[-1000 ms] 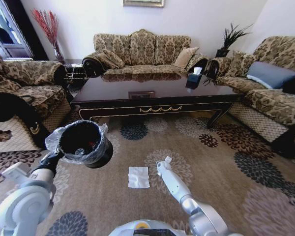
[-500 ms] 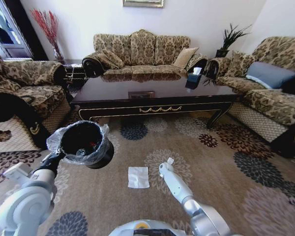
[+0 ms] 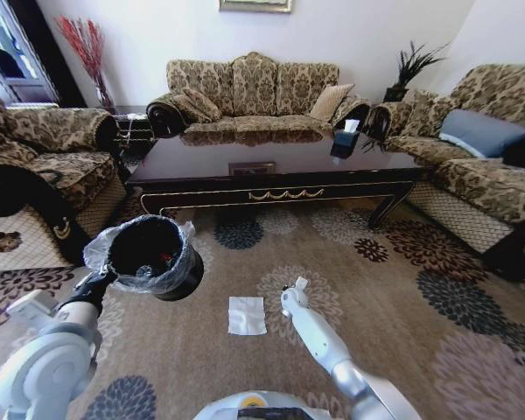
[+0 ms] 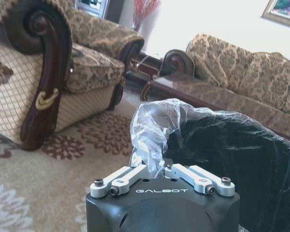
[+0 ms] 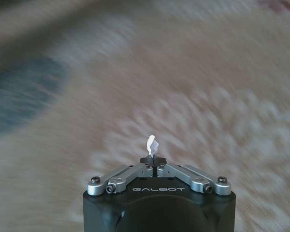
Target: Move to the front of the table and pick up the trash from the floor, then place it into the trash bin.
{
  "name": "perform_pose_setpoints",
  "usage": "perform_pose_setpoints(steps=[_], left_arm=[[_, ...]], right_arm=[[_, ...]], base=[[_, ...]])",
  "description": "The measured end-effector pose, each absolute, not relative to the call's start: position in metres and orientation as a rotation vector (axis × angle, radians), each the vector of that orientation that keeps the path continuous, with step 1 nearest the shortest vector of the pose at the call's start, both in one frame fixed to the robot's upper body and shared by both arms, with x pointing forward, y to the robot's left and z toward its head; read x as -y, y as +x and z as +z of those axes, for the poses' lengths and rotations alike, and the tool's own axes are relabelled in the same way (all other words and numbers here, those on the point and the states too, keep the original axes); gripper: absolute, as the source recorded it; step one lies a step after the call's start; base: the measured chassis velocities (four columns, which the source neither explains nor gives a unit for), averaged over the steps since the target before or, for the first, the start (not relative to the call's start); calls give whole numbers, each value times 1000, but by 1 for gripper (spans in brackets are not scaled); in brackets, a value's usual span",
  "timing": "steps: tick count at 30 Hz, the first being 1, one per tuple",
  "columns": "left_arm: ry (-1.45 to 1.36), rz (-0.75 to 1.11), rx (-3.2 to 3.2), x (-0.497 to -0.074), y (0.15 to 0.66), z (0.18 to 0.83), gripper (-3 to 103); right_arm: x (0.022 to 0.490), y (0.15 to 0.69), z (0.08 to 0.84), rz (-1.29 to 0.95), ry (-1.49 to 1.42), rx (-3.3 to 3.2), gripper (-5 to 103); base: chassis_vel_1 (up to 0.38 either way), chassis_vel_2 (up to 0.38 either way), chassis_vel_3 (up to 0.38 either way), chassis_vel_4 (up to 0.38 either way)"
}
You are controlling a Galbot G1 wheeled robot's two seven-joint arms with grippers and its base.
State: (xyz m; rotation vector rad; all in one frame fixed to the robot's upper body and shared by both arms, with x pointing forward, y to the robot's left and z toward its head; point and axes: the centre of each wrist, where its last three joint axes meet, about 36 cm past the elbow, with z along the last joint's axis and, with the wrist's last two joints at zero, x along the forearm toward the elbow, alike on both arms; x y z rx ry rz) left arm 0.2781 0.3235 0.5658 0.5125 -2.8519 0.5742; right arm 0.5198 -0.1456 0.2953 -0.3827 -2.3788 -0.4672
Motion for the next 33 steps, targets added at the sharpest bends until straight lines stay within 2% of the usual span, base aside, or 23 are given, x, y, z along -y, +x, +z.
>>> perform_pose_setpoints(steps=[9, 17, 24, 29, 33], left_arm=[[510, 610, 2771, -321, 293, 543, 3], [508, 612, 2750, -324, 300, 535, 3], [507, 620, 2741, -330, 310, 531, 3], [503, 625, 2739, -332, 315, 530, 3], [503, 628, 2740, -334, 319, 529, 3]], right_arm=[[120, 508, 428, -559, 79, 2793, 0], [88, 500, 485, -575, 414, 2957, 0], [22, 486, 534, -446, 846, 3037, 0], [-21, 469, 544, -330, 1093, 3030, 0], [-42, 466, 536, -228, 1185, 3035, 0]], base=[[0, 0, 0, 0], [0, 0, 0, 0], [0, 0, 0, 0], [0, 0, 0, 0], [0, 0, 0, 0]])
